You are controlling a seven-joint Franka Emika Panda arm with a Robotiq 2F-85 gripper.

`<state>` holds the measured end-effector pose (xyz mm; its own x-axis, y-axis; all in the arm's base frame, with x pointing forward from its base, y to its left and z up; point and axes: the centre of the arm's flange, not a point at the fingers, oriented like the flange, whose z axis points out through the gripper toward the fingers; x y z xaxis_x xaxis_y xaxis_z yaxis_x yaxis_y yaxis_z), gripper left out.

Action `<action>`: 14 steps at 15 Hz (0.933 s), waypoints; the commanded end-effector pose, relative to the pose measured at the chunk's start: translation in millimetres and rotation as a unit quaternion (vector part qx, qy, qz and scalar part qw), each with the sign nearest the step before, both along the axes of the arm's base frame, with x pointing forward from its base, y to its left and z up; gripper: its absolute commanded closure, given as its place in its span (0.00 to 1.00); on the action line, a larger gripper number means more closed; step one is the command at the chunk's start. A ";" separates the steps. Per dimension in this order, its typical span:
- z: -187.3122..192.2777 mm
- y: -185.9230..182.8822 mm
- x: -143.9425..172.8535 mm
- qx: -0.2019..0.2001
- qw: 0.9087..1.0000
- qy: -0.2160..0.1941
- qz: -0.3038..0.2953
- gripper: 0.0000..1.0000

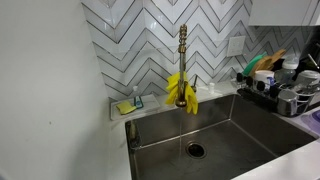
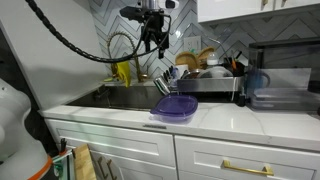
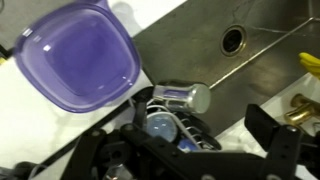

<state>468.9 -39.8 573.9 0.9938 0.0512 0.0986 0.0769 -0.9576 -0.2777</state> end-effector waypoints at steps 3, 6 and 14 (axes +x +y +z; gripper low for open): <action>-7.6 81.6 18.7 0.042 0.997 -0.029 0.066 0.00; -20.5 118.1 29.2 0.058 0.994 -0.034 0.089 0.00; -33.5 155.7 59.0 0.167 0.975 -0.085 0.116 0.00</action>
<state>505.9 80.6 552.9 0.9503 0.2020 0.2370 0.2909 -0.8475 -0.4441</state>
